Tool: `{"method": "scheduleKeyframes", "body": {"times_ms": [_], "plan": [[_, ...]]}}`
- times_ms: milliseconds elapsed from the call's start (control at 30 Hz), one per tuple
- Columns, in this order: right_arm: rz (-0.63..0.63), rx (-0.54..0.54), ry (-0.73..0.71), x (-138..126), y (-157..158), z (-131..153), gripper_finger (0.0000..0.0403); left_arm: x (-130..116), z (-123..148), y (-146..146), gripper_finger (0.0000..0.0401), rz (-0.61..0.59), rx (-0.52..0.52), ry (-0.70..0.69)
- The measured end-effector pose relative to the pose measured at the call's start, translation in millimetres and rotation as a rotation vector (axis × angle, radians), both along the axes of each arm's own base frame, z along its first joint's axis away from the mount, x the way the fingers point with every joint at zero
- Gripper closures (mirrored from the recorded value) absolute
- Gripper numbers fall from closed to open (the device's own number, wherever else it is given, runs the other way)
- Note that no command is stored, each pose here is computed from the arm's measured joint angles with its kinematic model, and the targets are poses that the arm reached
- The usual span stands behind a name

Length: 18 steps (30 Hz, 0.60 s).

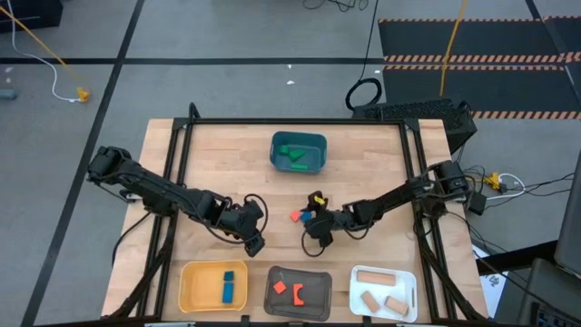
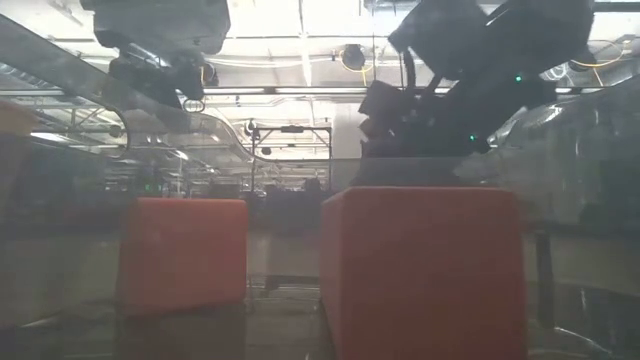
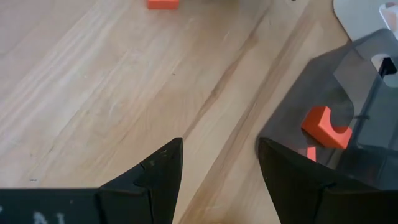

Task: Sort & place blocks by color
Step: Put the blue block into the yellow bin

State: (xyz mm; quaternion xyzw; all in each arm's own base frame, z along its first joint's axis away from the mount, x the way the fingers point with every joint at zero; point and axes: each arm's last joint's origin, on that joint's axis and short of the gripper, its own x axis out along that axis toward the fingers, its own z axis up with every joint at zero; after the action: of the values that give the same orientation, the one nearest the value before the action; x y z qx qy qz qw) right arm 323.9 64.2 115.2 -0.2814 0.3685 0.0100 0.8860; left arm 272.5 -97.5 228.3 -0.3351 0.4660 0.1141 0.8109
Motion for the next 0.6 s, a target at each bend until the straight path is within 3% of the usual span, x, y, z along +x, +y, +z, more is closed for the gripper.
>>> {"method": "scheduleKeyframes", "body": {"times_ms": [233, 600], "plan": [[0.065, 0.136, 0.040, 3.0, -18.7, -1.7, 0.0150, 0.2, 0.0, 0.6, 0.0192, 0.046, -0.005, -0.002], [0.035, 0.295, 0.101, 0.1, -44.4, -7.1, 0.0172, 0.4, 0.1, 1.4, 0.0192, 0.084, -0.007, -0.004]]}}
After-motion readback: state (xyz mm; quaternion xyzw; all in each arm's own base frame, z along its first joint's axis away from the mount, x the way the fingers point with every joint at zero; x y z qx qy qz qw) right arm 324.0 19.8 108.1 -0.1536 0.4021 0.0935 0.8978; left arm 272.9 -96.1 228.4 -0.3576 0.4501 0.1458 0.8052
